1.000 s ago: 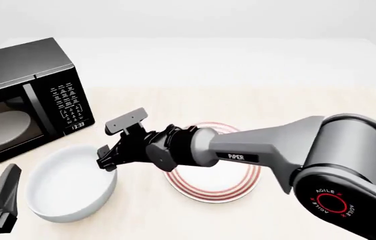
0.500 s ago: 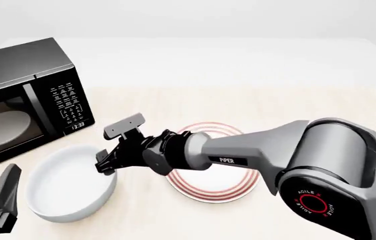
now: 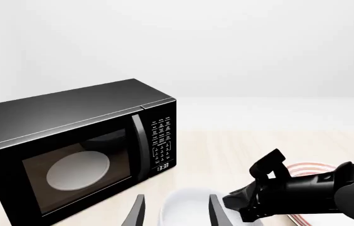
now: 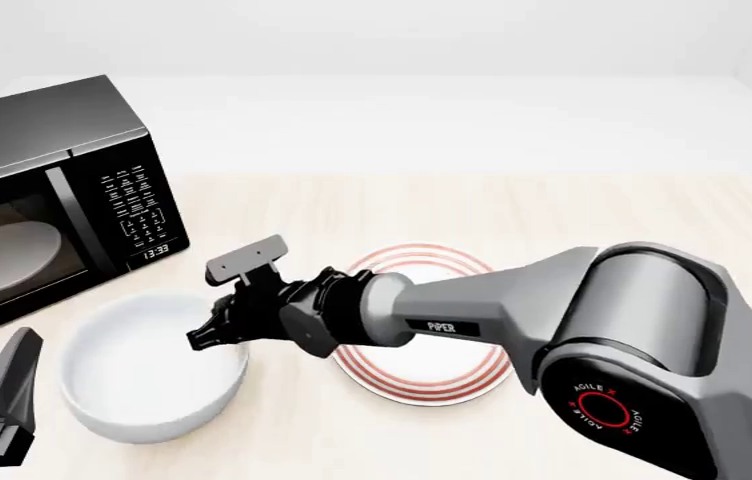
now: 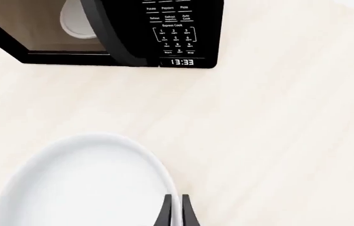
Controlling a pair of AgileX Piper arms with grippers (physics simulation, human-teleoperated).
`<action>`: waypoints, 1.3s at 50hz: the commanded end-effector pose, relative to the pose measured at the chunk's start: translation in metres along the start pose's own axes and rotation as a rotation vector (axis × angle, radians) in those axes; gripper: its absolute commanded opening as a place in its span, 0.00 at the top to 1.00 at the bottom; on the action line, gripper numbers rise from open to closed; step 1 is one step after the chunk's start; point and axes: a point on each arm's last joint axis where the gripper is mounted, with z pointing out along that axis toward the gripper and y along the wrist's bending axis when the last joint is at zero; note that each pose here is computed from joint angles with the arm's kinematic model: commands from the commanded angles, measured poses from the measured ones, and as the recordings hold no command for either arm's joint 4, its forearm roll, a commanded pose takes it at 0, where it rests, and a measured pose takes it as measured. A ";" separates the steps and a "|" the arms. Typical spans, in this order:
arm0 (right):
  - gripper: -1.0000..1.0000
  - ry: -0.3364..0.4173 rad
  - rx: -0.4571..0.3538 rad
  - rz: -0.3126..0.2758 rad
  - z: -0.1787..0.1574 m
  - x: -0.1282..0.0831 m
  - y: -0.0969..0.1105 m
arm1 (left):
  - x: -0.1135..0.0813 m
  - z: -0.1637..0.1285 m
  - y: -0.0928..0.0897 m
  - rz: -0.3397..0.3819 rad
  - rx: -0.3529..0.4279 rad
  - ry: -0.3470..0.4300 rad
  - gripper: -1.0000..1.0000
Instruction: Put the white bowl to the right of the plate.
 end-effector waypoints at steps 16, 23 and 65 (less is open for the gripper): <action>1.00 -0.054 0.011 -0.090 -0.052 -0.030 -0.005 | 0.000 0.000 0.000 0.000 0.000 0.000 0.00; 1.00 -0.090 0.041 -0.100 -0.080 -0.043 -0.021 | 0.000 0.000 0.000 0.000 0.000 0.000 0.00; 1.00 -0.230 0.316 0.041 -0.216 -0.024 -0.135 | 0.000 0.000 0.000 0.000 0.000 0.000 0.00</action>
